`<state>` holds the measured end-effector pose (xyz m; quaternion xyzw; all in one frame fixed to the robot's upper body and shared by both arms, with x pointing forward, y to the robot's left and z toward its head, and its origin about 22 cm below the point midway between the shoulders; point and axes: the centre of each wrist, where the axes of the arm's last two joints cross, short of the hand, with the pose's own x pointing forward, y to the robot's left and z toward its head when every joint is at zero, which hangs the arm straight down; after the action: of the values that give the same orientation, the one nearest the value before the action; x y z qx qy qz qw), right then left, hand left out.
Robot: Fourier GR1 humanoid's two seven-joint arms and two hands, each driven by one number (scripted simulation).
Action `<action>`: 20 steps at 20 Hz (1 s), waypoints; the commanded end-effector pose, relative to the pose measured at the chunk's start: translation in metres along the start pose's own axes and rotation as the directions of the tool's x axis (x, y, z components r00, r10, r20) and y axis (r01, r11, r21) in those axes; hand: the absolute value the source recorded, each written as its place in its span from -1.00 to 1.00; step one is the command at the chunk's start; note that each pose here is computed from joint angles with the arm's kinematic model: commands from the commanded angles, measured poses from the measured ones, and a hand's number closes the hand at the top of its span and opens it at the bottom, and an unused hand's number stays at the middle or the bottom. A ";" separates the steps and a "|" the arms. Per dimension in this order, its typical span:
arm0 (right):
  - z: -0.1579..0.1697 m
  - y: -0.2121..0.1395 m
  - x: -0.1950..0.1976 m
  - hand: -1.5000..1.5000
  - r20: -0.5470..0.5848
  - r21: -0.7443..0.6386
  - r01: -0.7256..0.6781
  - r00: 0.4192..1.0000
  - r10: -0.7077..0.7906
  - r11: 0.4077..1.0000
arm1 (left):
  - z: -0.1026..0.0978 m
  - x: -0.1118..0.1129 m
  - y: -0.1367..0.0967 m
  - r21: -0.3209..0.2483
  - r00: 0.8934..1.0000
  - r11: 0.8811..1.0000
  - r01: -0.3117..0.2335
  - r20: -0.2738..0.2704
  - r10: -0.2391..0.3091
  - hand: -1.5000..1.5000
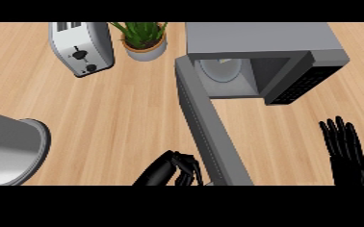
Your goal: Pick up the milk, place it into the microwave and close the microwave
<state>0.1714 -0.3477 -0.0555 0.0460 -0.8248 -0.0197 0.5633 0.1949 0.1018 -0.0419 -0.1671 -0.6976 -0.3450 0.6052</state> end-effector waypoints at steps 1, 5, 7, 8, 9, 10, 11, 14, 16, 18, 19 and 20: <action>0.013 -0.006 0.031 -1.00 0.026 0.038 0.024 0.999 -0.025 0.999 | -0.038 -0.004 -0.015 -0.030 1.000 0.999 0.025 0.004 -0.025 1.00; -0.004 0.000 0.055 -1.00 0.055 0.096 0.061 0.996 -0.067 0.993 | -0.056 -0.015 -0.026 -0.043 0.999 0.999 0.028 -0.022 -0.029 1.00; -0.011 0.004 0.058 -1.00 0.055 0.137 0.054 0.997 -0.062 0.989 | -0.069 0.003 -0.035 -0.042 0.998 0.997 0.061 -0.012 -0.061 1.00; -0.013 0.006 0.058 -1.00 0.064 0.113 0.043 0.997 -0.051 0.993 | -0.073 0.001 -0.037 -0.028 0.998 0.997 0.069 -0.001 -0.069 1.00; -0.024 -0.005 0.070 -1.00 0.070 0.159 0.049 0.996 -0.061 0.986 | -0.084 0.016 -0.032 -0.024 0.997 0.996 0.083 0.012 -0.082 1.00; -0.012 0.003 0.064 -1.00 0.059 0.143 0.055 0.996 -0.064 0.988 | -0.079 0.003 -0.038 -0.009 0.996 0.996 0.085 0.019 -0.084 1.00; -0.019 0.009 0.070 -1.00 0.064 0.152 0.056 0.996 -0.066 0.987 | -0.080 0.002 -0.038 -0.011 0.996 0.997 0.081 0.023 -0.081 1.00; -0.024 0.011 0.071 -1.00 0.087 0.182 0.065 0.993 -0.082 0.981 | -0.101 0.022 -0.027 0.023 0.998 0.998 0.059 -0.002 -0.059 1.00; -0.034 0.005 0.083 -1.00 0.080 0.213 0.041 0.995 -0.059 0.976 | -0.109 0.030 -0.022 0.049 0.997 0.996 0.072 0.012 -0.073 1.00; -0.034 0.005 0.086 -1.00 0.093 0.237 0.042 0.993 -0.066 0.971 | -0.115 0.031 -0.016 0.109 0.997 0.991 0.073 0.013 -0.074 1.00; -0.038 0.009 0.087 -1.00 0.094 0.260 0.045 0.993 -0.072 0.965 | -0.116 0.031 -0.012 0.158 0.998 0.986 0.049 0.036 -0.056 1.00; -0.035 0.008 0.083 -1.00 0.088 0.252 0.070 0.992 -0.095 0.965 | -0.116 0.039 -0.009 0.208 0.996 0.978 -0.033 0.091 0.014 1.00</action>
<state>0.1703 -0.3490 0.0301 0.1328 -0.8452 0.0506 0.5152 0.2545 0.0139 -0.0221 -0.1207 -0.7232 -0.3225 0.5986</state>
